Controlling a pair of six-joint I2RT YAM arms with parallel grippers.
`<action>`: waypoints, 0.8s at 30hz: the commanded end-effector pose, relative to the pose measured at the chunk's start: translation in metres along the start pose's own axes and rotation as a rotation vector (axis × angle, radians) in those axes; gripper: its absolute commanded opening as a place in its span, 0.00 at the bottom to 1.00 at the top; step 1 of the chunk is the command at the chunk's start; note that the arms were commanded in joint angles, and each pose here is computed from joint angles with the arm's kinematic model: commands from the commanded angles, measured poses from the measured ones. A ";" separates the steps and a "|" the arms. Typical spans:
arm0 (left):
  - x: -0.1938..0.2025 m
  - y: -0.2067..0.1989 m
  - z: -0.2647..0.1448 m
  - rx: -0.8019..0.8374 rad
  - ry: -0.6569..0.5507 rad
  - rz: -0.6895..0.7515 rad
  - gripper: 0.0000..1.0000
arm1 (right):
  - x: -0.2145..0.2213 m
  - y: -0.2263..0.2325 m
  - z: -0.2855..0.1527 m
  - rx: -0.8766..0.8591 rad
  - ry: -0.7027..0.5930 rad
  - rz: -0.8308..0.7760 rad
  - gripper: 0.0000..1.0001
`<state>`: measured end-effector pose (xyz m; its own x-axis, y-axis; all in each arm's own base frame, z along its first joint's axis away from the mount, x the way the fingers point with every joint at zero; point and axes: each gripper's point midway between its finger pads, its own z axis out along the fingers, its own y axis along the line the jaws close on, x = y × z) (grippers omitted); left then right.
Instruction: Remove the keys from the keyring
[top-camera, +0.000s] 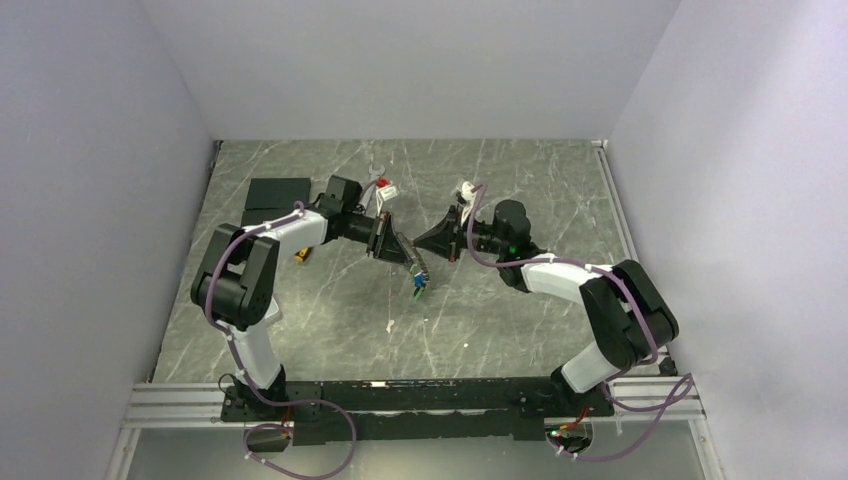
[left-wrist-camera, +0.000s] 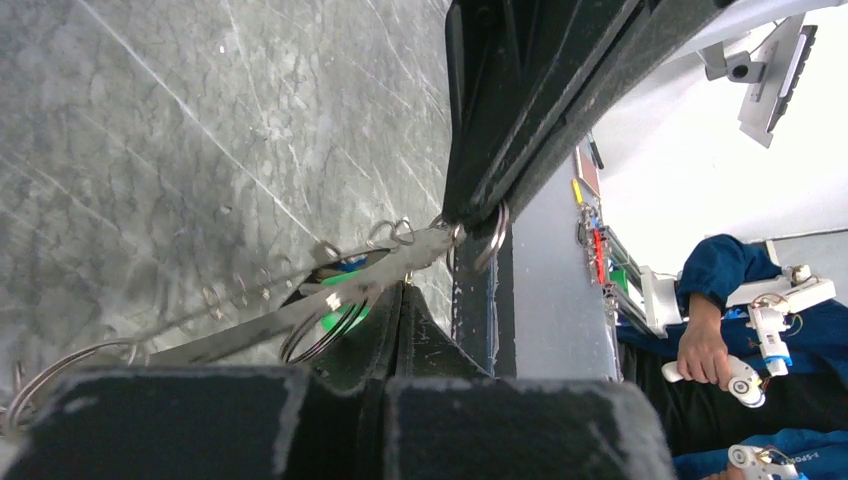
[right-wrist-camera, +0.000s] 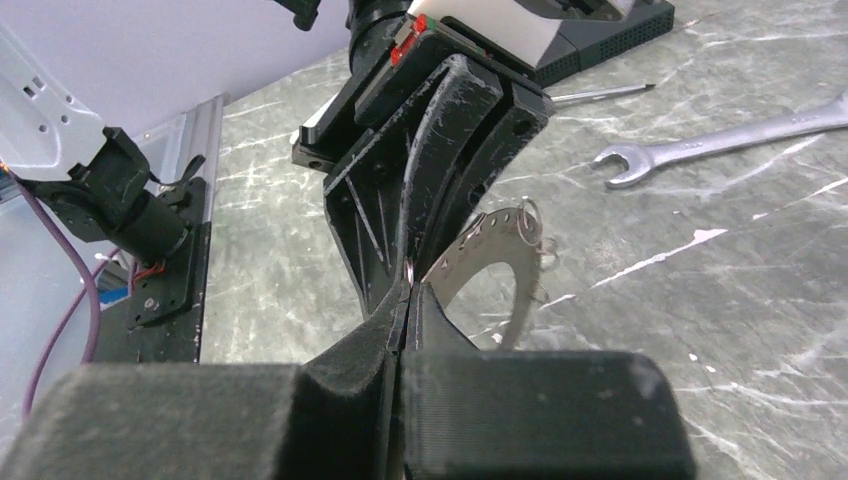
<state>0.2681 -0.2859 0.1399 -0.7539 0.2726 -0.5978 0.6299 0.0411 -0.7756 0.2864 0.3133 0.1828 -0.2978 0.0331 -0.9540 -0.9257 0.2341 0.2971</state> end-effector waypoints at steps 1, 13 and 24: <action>-0.014 -0.007 -0.013 -0.016 -0.026 0.057 0.00 | -0.023 0.001 -0.006 -0.015 -0.061 -0.063 0.00; -0.019 -0.002 -0.033 -0.069 -0.047 0.106 0.00 | -0.034 -0.016 -0.031 0.036 -0.075 -0.052 0.00; -0.003 0.027 -0.045 -0.197 -0.006 0.090 0.00 | -0.031 -0.038 -0.088 0.148 0.047 0.001 0.00</action>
<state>0.2876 -0.2465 0.1214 -0.7455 0.2668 -0.6108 0.6617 0.1864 -0.7262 0.3193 0.2304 0.1952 -0.3215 0.0623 -0.9449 -0.8632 0.3908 0.3195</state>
